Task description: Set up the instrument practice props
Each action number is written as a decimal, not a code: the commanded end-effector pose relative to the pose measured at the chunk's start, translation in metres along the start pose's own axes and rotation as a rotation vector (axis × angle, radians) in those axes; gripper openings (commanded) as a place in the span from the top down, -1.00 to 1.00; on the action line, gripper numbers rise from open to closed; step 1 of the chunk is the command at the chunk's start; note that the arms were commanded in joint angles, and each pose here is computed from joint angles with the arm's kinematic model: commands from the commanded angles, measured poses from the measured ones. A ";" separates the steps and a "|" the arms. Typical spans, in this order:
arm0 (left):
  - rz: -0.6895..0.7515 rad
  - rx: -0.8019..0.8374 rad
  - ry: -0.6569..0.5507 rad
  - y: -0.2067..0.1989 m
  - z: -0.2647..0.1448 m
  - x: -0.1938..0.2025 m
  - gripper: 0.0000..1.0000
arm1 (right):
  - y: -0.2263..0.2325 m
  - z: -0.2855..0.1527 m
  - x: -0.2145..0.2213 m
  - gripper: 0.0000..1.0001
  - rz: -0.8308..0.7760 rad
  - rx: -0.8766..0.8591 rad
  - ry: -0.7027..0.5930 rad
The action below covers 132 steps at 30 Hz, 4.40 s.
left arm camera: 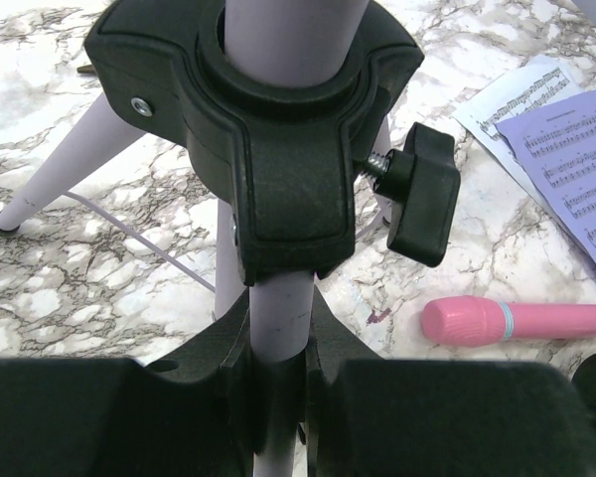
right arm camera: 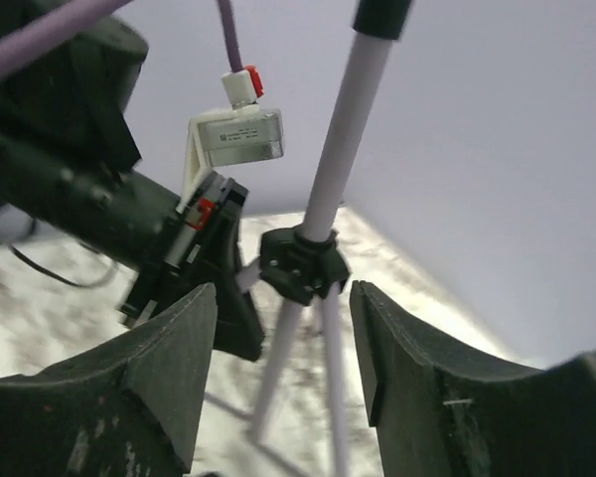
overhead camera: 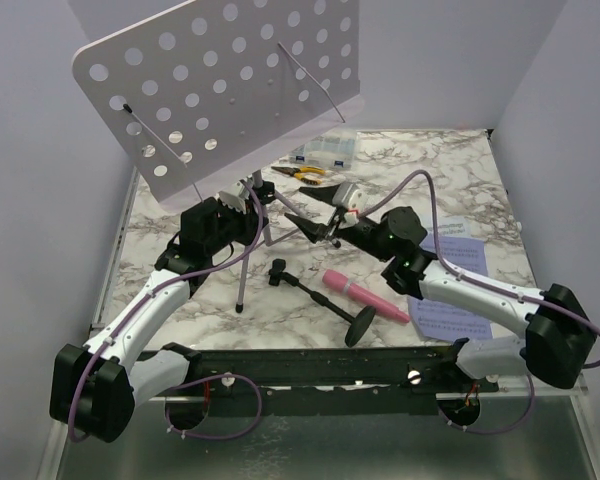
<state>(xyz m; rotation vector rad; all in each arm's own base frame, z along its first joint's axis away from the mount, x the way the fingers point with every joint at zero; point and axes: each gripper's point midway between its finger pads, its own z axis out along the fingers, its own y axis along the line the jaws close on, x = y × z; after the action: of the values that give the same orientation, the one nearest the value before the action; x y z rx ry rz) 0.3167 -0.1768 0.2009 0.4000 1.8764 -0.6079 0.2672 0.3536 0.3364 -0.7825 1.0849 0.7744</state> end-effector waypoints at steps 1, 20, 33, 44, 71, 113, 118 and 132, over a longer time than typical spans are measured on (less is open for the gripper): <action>-0.150 -0.034 0.222 0.002 -0.010 0.066 1.00 | 0.001 0.012 0.024 -0.25 -0.568 -0.164 0.046; -0.154 -0.032 0.230 0.002 -0.009 0.068 1.00 | -0.004 0.059 0.048 -0.12 -0.644 -0.129 0.015; -0.156 -0.038 0.237 0.003 -0.008 0.070 1.00 | -0.007 0.073 0.062 0.29 -0.616 -0.044 0.058; -0.161 -0.068 0.232 0.008 -0.009 0.070 1.00 | -0.071 0.044 0.054 0.99 0.238 0.704 0.104; -0.165 -0.059 0.231 0.006 -0.010 0.068 1.00 | -0.044 -0.013 0.032 -0.06 1.181 0.482 -0.054; -0.171 -0.017 0.234 -0.003 -0.009 0.067 1.00 | -0.014 0.059 0.046 0.77 -0.486 0.079 0.122; -0.169 -0.022 0.238 -0.002 -0.009 0.068 1.00 | -0.028 0.060 0.044 0.92 -0.210 0.251 0.120; -0.171 -0.017 0.245 -0.002 -0.008 0.070 1.00 | 0.006 0.044 -0.003 0.63 0.823 0.262 -0.054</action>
<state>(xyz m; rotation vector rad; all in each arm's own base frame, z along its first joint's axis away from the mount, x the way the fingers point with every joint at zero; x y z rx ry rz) 0.3101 -0.1842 0.1998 0.3774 1.9005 -0.6802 0.3025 0.3978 0.3187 -0.2496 1.4404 1.0019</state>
